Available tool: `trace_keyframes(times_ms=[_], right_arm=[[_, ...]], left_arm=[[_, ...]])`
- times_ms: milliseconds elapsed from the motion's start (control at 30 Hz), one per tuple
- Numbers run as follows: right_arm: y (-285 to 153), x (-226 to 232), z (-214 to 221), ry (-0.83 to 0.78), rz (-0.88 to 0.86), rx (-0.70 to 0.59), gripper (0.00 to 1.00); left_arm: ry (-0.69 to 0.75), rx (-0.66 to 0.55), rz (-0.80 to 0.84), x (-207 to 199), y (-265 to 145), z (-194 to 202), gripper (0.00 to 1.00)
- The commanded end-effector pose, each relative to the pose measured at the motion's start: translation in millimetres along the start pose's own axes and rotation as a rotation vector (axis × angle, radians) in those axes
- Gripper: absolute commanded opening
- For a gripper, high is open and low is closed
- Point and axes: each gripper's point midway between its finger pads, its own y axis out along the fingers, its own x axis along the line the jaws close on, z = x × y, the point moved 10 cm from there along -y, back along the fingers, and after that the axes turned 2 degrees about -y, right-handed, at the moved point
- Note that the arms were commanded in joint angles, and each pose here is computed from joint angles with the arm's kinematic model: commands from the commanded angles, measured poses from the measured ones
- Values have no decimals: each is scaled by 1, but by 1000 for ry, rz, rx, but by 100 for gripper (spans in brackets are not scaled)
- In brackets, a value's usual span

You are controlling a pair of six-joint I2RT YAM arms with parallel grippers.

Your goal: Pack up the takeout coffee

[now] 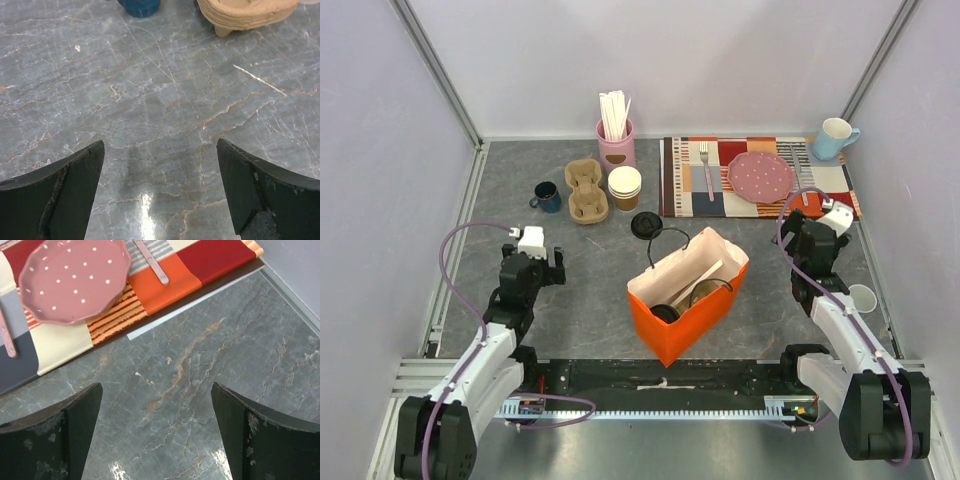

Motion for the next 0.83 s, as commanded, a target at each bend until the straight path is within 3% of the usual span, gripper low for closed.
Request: trace_keyframes(times_ms=[0,100,800], right_arm=[[2,-2,-3,64,1,-120,98],[2,-4,-3,66,23,-142,98],[0,-4,-2,95,11,-165,98]], left_arm=[[-83,-259,-41,2,8,-25,100],[-90,-273,-19,0,9,-8,100],[-103,-266,6,-2,9,-9,100]])
